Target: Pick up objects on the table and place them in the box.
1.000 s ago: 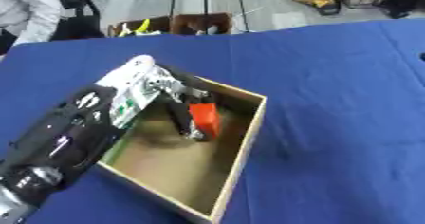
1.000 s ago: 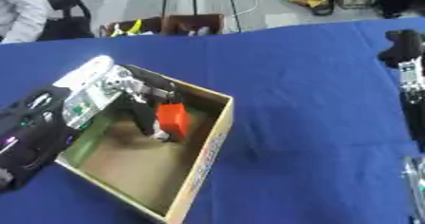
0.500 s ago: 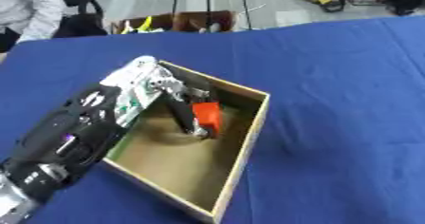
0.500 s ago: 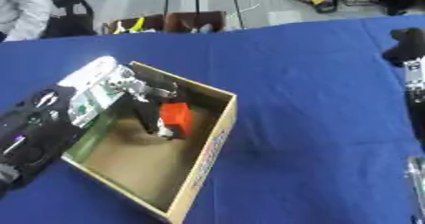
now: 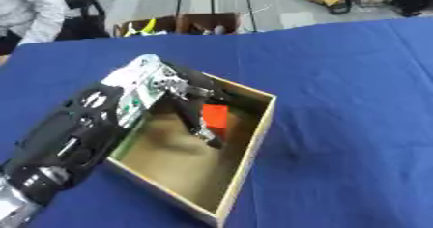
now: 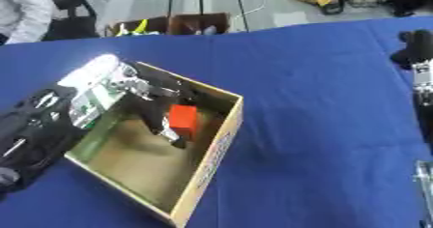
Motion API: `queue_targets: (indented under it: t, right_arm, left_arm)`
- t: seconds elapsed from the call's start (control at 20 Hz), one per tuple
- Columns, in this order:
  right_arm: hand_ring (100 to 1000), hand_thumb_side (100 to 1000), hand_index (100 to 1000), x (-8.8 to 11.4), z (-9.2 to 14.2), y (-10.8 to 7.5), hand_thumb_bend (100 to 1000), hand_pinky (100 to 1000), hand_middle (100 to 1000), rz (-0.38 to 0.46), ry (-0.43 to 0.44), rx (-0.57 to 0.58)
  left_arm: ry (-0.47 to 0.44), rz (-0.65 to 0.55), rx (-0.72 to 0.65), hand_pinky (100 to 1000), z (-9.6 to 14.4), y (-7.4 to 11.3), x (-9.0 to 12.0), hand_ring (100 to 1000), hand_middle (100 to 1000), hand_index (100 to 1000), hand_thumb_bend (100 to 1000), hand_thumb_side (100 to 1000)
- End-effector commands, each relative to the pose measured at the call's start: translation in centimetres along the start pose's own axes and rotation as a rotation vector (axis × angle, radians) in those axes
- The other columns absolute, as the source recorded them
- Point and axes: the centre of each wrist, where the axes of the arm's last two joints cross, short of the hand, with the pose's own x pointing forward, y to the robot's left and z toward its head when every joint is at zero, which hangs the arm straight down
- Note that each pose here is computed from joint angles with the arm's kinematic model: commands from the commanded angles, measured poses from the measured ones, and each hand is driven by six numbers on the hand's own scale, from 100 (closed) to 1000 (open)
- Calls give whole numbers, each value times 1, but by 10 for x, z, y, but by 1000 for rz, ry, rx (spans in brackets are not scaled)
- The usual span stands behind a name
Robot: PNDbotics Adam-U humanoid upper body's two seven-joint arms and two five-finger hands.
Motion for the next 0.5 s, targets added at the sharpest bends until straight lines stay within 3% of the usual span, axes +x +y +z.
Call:
queue_targets:
  t: [0.05, 0.5]
  right_arm:
    - [638, 1000, 739, 6, -3, -4, 505, 690, 520, -4, -24, -11]
    - [639, 1000, 740, 7, -4, -6, 490, 691, 521, 1, -28, -24]
  left_arm:
    - [-20, -55, 16, 804, 20, 17, -3, 921, 884, 983, 499, 778]
    - [-22, 59, 234, 752, 83, 30, -14, 874, 810, 914, 326, 750]
